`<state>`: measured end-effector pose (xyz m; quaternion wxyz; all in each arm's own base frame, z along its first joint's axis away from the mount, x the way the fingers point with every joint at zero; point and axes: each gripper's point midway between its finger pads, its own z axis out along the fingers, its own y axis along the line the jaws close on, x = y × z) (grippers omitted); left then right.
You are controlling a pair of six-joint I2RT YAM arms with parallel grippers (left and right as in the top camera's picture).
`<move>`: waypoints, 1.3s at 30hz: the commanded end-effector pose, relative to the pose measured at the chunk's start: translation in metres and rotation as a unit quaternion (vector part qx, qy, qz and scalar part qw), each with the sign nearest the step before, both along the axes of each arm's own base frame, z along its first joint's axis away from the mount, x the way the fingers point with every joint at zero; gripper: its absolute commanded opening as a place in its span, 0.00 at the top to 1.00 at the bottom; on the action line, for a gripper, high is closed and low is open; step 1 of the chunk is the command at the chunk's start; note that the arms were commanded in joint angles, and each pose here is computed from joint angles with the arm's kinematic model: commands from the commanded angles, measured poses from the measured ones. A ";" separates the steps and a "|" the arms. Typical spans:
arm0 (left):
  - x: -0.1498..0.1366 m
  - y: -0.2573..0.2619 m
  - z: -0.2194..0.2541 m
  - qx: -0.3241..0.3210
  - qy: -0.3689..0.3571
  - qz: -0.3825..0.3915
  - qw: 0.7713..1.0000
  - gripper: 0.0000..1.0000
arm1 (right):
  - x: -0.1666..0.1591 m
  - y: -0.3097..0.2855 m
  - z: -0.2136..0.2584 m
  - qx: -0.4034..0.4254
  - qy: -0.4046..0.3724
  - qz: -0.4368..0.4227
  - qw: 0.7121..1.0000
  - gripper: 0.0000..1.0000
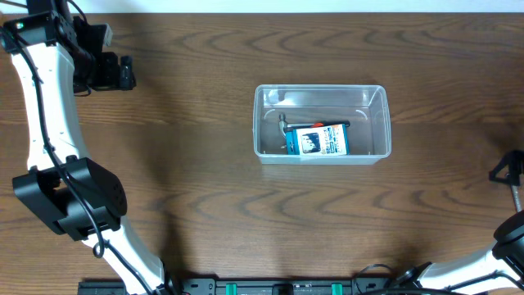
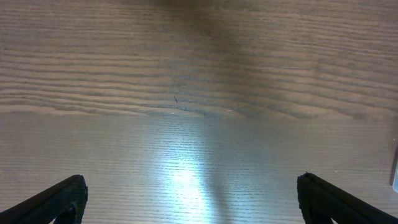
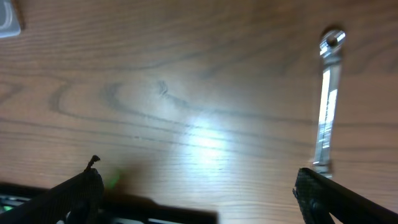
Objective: Pack container
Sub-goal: 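Position the right gripper above the silver wrench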
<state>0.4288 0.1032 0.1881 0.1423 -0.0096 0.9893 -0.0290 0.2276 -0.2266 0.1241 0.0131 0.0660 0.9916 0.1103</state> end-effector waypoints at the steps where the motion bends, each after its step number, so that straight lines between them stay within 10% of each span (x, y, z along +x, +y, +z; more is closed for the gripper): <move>1: -0.001 0.000 -0.007 -0.008 0.009 0.001 1.000 0.02 | -0.004 0.007 -0.003 0.003 0.019 -0.025 1.000 0.01; 26: -0.001 0.000 -0.007 -0.008 0.009 0.001 1.000 0.02 | -0.017 0.075 0.144 -0.218 -0.132 0.008 0.967 0.01; 39: -0.001 0.000 -0.007 -0.008 0.009 0.001 1.000 0.02 | -0.009 0.051 0.061 -0.266 -0.094 0.058 0.958 0.01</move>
